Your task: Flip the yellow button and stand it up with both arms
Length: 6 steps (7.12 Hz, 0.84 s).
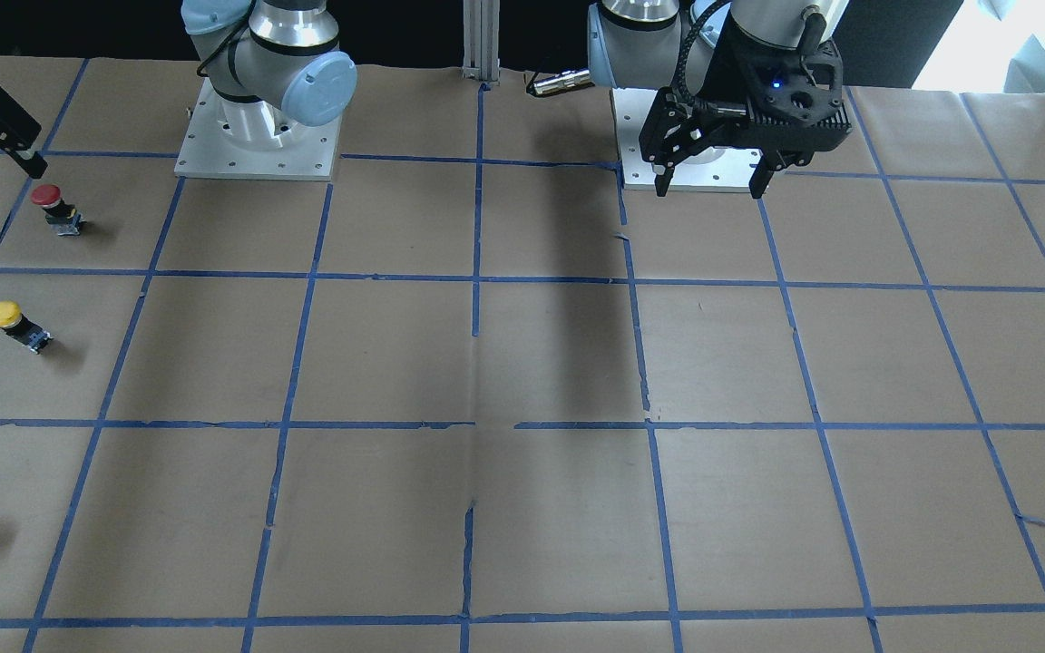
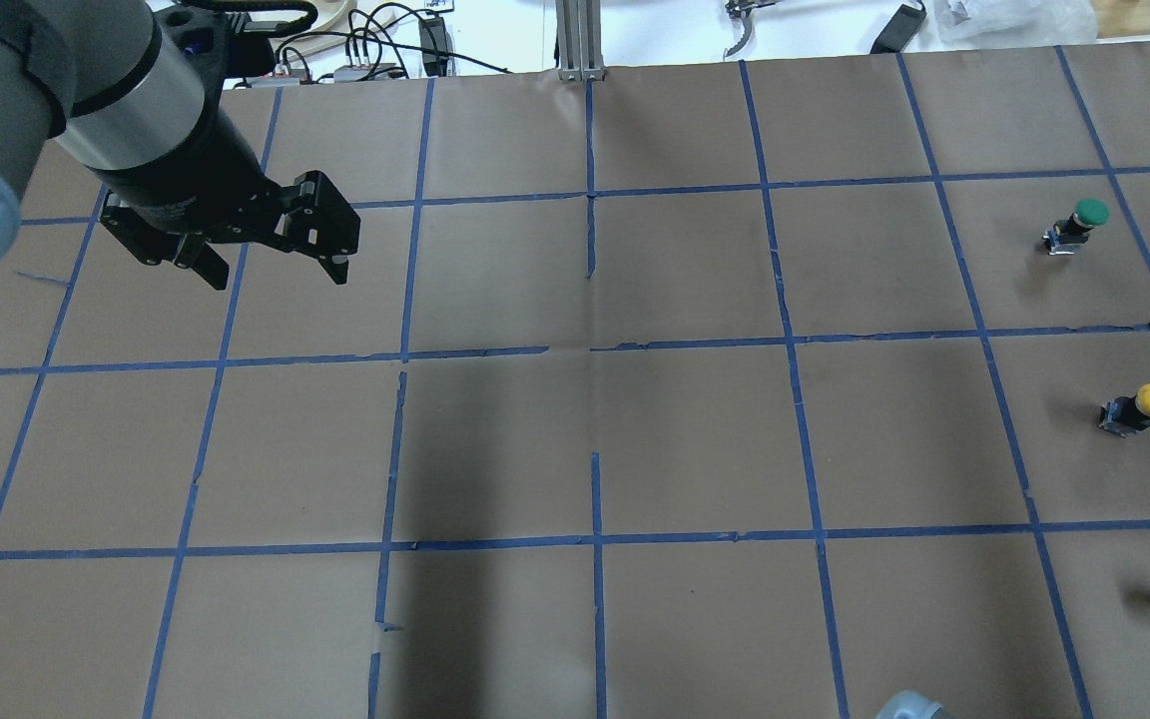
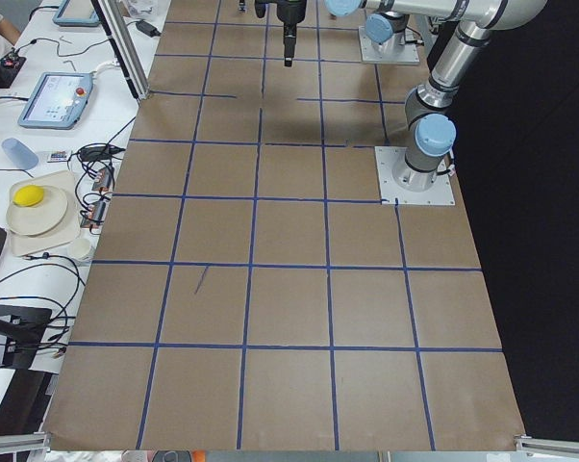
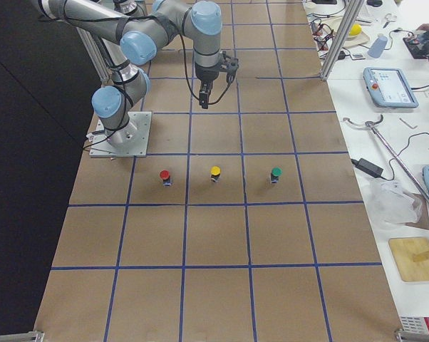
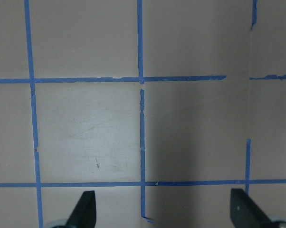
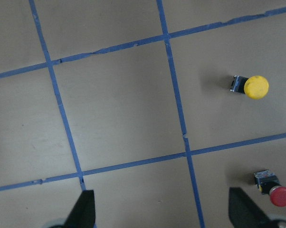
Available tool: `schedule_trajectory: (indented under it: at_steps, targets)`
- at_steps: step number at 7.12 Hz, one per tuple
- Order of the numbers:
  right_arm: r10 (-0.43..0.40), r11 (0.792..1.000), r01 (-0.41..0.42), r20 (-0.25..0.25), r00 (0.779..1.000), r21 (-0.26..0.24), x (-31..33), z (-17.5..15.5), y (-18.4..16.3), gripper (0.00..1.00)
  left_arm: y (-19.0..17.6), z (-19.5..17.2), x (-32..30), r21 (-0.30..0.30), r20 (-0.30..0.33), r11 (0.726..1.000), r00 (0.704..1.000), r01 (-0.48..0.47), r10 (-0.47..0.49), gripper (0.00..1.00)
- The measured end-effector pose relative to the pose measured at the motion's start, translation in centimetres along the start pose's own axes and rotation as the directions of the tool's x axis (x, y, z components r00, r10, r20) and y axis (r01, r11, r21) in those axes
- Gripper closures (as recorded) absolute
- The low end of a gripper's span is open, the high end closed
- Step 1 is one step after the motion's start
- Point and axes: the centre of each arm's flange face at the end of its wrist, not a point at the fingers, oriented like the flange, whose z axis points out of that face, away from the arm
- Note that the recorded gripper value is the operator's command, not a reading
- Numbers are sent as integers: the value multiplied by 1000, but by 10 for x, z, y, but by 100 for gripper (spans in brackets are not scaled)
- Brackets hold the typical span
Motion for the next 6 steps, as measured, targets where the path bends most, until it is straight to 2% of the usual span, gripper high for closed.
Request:
schedule_trajectory:
  at_steps: [2,4,6]
  targets:
    - [50,999,-50,-7,999,7,-80,-8,10,0,2,-2,1,2,0,1000,1000,-3,3,0]
    - [17,1000,-18,-35,999,-14,-144,0,25,0,2,-3,2,3,-1,1000,1000,-4,4,0]
    - [-21,999,18,-70,997,-45,-168,7,38,0,2,-3,2,2,-2,1000,1000,-3,3,0]
